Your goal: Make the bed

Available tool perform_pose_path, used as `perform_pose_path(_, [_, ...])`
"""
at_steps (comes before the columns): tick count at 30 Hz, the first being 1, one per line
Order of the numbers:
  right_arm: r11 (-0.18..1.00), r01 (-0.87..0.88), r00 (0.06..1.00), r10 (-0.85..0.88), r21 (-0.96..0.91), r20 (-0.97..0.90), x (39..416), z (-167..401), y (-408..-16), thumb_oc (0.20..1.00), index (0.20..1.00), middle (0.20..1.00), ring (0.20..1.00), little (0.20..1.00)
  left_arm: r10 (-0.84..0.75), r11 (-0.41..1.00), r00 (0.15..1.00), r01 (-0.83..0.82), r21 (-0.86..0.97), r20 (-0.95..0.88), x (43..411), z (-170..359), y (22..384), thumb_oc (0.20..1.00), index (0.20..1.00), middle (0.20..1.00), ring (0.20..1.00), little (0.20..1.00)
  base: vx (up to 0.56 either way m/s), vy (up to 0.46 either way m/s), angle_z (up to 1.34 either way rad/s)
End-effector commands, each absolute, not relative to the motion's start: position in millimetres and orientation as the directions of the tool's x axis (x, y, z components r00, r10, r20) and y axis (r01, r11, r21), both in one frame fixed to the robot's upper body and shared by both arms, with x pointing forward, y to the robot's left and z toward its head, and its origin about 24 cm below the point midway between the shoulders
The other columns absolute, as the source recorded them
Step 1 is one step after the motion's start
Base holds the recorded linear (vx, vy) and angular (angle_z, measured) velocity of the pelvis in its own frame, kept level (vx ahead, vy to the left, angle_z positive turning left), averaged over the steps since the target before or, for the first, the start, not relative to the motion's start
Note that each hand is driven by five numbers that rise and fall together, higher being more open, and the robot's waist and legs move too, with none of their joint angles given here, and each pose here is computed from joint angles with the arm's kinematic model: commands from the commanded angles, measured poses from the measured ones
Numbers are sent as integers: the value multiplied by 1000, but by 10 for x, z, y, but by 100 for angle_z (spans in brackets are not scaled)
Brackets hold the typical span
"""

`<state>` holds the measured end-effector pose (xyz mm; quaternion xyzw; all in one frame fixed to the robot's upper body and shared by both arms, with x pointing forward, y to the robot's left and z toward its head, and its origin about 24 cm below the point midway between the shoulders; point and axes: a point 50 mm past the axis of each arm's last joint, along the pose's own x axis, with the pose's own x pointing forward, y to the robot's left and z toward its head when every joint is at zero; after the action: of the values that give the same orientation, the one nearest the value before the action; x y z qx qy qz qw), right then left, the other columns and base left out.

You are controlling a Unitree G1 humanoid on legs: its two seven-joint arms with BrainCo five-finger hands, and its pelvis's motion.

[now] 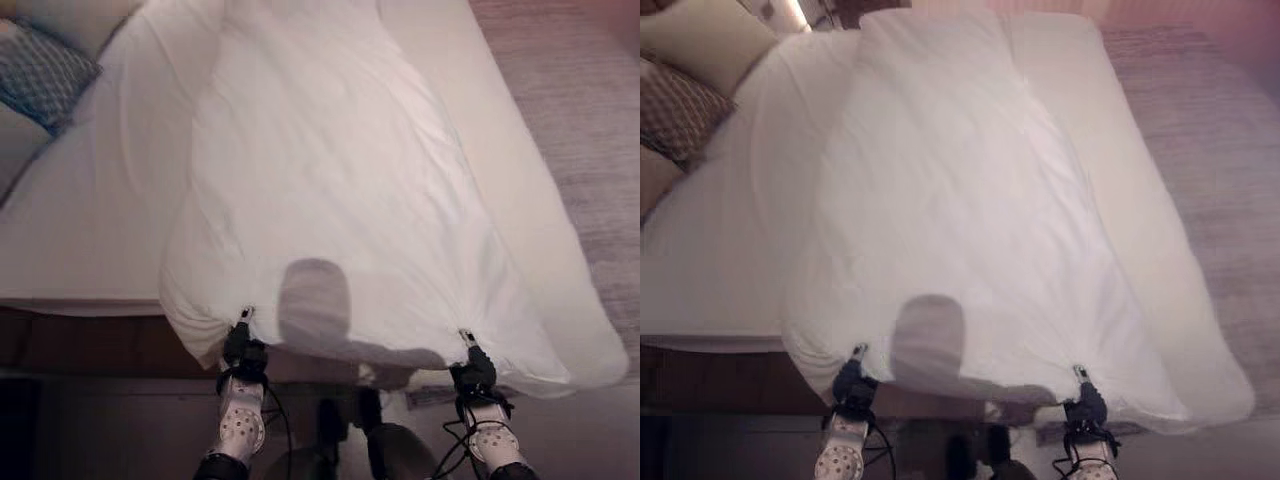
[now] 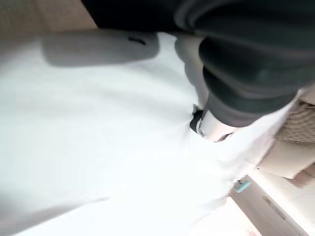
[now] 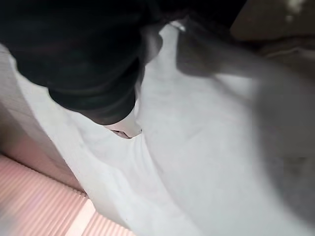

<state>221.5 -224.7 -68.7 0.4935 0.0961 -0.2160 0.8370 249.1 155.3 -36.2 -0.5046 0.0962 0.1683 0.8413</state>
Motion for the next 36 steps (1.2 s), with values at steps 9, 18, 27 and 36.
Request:
perform_pose_path(9, [509,453,882,-378,732,-283,2233,-483,-2522,200,200,200,200,200,288,479,943,-293,-828,-167,2621,-8,1764,200,200,200,200,200,132,171,-6])
perform_pose_path(18, [518,394,904,-369,759,-217,2393,-331,-2470,200,200,200,200,200,241,540,962,-244,-805,-130,2691,50,1744,200,200,200,200,200,60,577,-11])
perform_pose_path(27, [538,328,934,-308,776,-181,2513,-279,-2297,200,200,200,200,200,283,551,942,-312,-774,-178,2620,-75,1829,200,200,200,200,200,1,370,-44])
perform_pose_path(36, [569,322,940,-288,757,-183,2464,-289,-2327,200,200,200,200,200,252,499,935,-348,-793,-251,2542,-204,1597,200,200,200,200,200,-18,-15,12])
